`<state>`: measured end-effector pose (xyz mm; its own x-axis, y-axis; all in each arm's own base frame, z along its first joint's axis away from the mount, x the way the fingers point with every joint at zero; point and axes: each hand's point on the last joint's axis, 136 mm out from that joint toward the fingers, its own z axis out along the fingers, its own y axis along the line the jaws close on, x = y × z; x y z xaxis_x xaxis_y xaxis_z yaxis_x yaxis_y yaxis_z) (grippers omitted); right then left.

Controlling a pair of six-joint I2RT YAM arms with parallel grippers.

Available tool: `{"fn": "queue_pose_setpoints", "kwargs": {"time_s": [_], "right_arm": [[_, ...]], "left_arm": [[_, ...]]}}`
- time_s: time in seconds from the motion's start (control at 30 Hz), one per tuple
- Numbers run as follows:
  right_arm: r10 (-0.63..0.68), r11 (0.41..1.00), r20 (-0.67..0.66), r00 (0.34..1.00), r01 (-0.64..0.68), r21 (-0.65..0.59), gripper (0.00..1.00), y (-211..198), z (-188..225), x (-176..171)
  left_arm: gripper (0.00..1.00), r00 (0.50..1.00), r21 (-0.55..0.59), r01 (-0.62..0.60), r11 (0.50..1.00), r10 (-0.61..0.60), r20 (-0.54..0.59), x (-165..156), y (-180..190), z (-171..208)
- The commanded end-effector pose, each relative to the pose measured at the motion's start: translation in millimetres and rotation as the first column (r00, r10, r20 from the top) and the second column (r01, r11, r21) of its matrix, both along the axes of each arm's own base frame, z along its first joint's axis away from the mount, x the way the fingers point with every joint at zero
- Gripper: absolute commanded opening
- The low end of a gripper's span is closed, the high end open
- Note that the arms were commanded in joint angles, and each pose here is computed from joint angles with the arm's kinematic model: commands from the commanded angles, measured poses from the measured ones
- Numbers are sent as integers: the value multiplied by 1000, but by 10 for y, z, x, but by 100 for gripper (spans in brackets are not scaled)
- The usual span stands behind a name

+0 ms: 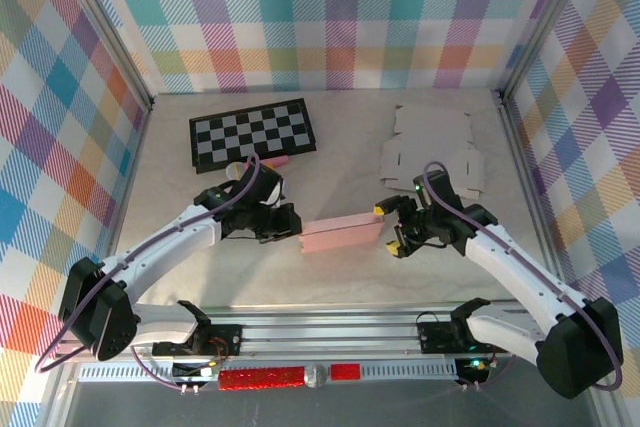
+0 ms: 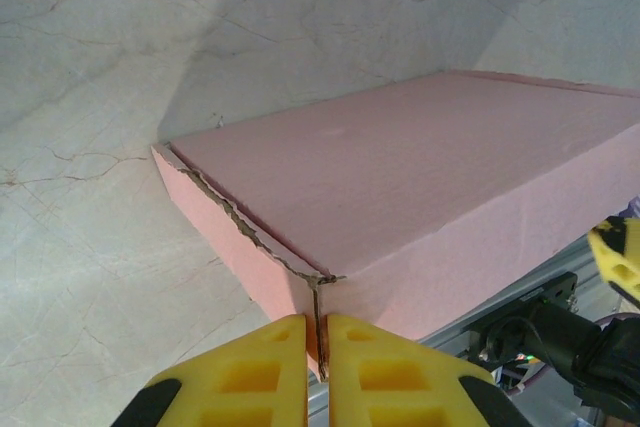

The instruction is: Fold the paper box

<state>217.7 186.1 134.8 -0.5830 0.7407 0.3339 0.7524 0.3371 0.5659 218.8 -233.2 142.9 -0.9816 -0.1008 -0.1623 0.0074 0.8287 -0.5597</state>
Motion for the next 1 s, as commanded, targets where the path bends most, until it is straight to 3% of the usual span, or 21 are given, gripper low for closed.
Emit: {"fn": "queue_pose_setpoints", "kwargs": {"time_s": [0.0,0.17,0.3,0.5,0.7,0.87,0.97], "right_arm": [[-52,996,-22,998,54,72,80,115,-33,91],[-55,994,48,997,50,96,78,181,-27,253],[-29,995,56,998,23,101,73,197,-41,221],[-36,995,58,998,31,91,75,136,-110,151],[-1,993,83,997,-8,115,64,238,-267,236],[89,983,105,990,-104,149,51,402,-384,273],[155,971,150,976,-178,158,50,496,-424,303]], "left_arm": [[10,998,112,12,994,-4,-67,-197,182,-274],[10,998,126,30,992,-23,-51,-258,165,-285],[10,999,135,25,991,-20,-44,-312,180,-309],[10,999,129,19,991,-15,-30,-303,144,-291],[10,1000,160,15,987,-12,-22,-307,175,-317],[13,999,262,-39,964,33,25,-292,426,-336],[14,996,303,-73,950,57,63,-295,573,-343]]}}
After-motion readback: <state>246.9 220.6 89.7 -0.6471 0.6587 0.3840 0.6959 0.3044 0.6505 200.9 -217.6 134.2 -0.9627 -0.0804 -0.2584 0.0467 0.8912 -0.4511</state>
